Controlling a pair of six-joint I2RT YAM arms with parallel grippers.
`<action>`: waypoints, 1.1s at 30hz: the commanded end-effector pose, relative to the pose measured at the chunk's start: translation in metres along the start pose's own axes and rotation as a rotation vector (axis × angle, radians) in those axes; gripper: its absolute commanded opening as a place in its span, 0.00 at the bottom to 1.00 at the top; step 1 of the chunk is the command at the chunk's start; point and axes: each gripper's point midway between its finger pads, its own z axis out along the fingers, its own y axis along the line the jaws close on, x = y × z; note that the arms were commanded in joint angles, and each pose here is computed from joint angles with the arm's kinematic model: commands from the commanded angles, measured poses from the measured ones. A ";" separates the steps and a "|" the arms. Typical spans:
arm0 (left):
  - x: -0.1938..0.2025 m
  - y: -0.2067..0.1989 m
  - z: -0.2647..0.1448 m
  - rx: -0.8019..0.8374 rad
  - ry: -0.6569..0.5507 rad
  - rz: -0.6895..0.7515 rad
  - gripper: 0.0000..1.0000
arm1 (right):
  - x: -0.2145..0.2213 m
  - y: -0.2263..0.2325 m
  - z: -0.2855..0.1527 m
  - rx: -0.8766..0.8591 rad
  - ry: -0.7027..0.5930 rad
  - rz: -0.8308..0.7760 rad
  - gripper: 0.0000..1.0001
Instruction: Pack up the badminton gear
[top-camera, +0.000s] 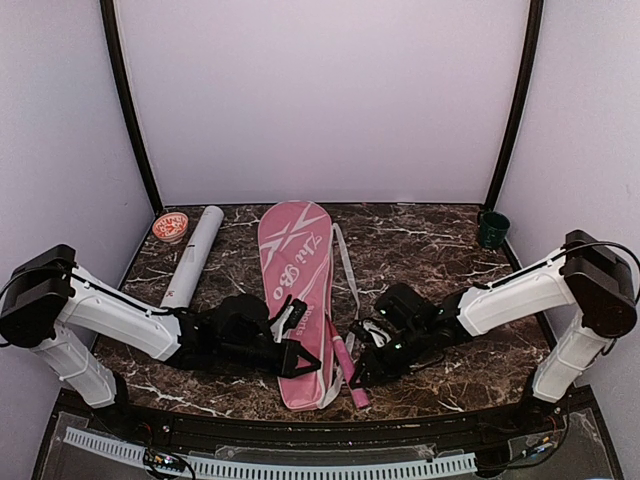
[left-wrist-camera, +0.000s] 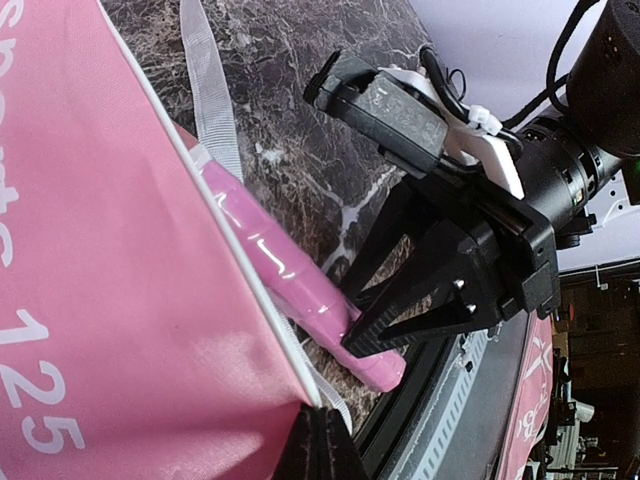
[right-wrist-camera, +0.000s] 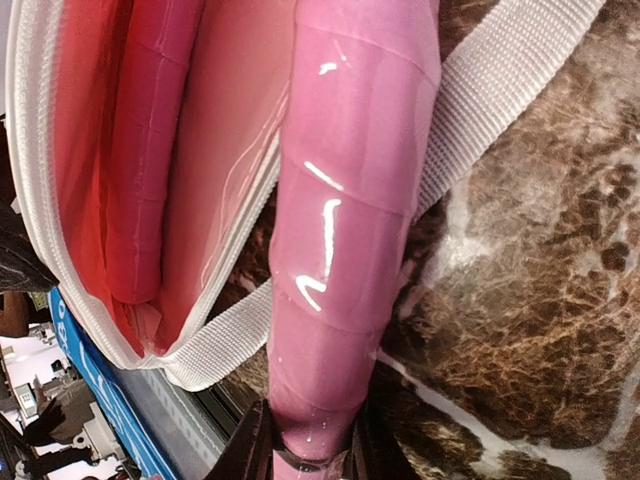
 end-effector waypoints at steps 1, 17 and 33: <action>-0.005 -0.016 0.000 0.055 0.000 0.022 0.00 | -0.034 0.027 -0.014 -0.053 -0.124 -0.042 0.00; -0.003 -0.036 0.004 0.123 0.032 0.063 0.00 | -0.082 0.054 -0.001 -0.185 -0.234 -0.015 0.00; 0.000 -0.052 -0.001 0.207 0.026 0.068 0.00 | -0.109 0.091 -0.035 -0.283 -0.367 -0.031 0.00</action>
